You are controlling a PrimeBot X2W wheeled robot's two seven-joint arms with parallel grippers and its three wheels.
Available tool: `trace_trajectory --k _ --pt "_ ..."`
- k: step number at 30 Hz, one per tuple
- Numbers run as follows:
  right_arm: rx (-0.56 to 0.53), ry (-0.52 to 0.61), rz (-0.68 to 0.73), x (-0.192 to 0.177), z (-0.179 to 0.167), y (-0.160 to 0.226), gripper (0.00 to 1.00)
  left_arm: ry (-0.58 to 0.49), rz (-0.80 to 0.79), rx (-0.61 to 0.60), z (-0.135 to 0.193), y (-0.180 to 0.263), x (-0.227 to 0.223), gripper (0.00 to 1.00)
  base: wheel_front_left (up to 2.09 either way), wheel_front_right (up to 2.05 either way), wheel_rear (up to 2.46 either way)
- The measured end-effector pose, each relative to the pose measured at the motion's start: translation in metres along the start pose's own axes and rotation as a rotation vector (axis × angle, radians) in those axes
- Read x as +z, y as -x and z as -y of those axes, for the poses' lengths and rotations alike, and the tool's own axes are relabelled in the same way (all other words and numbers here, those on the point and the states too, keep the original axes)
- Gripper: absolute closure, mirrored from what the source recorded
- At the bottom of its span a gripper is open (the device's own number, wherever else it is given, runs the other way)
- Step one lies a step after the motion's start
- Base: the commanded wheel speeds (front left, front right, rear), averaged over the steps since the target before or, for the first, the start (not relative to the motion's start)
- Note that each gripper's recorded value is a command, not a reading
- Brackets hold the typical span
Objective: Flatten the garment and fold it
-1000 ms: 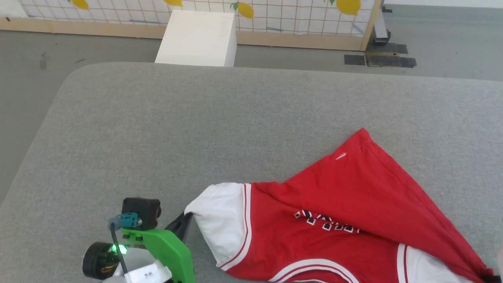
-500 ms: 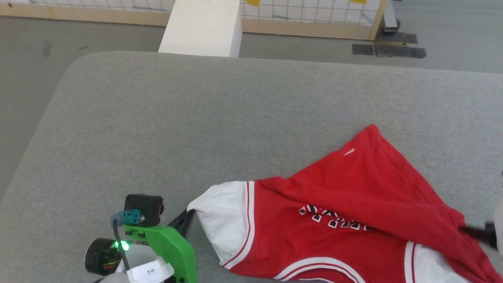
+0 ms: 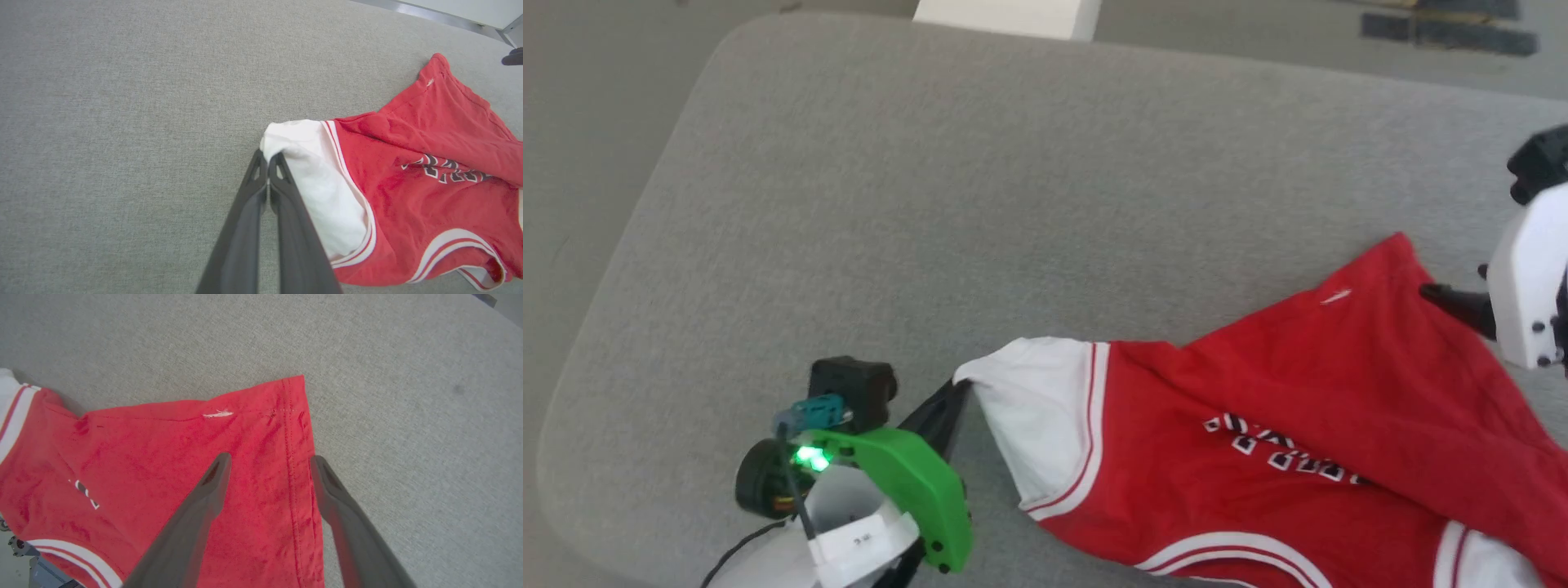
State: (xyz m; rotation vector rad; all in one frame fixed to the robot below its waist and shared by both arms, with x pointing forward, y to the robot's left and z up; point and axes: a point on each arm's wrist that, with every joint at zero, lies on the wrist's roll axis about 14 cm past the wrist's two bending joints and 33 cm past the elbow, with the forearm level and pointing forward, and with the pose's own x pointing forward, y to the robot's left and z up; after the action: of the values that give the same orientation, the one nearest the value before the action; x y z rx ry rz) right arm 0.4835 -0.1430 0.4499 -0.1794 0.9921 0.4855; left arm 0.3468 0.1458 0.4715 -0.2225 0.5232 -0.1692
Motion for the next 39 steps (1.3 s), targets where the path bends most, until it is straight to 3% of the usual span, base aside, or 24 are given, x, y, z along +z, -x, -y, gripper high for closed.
trace_trajectory --k 5,11,18,19,20,21,33,39 --pt "-0.014 0.050 -0.089 0.005 0.001 -0.040 0.00 0.009 -0.013 0.021 -0.004 -0.006 -0.006 1.00 0.00 0.00 0.00" --pt "-0.009 0.062 -0.206 -0.013 0.001 -0.084 0.00 0.027 -0.028 0.071 -0.018 -0.010 -0.012 1.00 0.00 0.00 0.00" --pt "0.004 0.138 -0.244 -0.014 -0.003 -0.106 0.00 0.040 -0.056 0.123 -0.032 -0.010 -0.021 1.00 0.00 0.00 0.00" --pt "0.011 0.139 -0.247 -0.015 -0.005 -0.108 0.06 0.041 -0.056 0.128 -0.034 -0.010 -0.022 1.00 0.00 0.00 0.00" --pt "0.015 0.138 -0.249 -0.015 -0.005 -0.108 0.60 0.041 -0.057 0.131 -0.034 -0.010 -0.022 1.00 0.00 0.00 0.00" --pt "0.018 0.137 -0.249 -0.015 -0.005 -0.108 1.00 0.041 -0.058 0.131 -0.035 -0.010 -0.023 1.00 0.00 0.00 0.00" --pt "0.047 0.107 -0.142 -0.005 -0.011 -0.094 1.00 0.022 -0.035 0.102 -0.028 -0.010 -0.015 1.00 0.00 0.00 0.00" --pt "0.072 0.086 0.001 0.017 -0.018 -0.067 1.00 -0.004 0.019 0.088 -0.026 -0.003 0.004 1.00 0.00 0.00 0.00"
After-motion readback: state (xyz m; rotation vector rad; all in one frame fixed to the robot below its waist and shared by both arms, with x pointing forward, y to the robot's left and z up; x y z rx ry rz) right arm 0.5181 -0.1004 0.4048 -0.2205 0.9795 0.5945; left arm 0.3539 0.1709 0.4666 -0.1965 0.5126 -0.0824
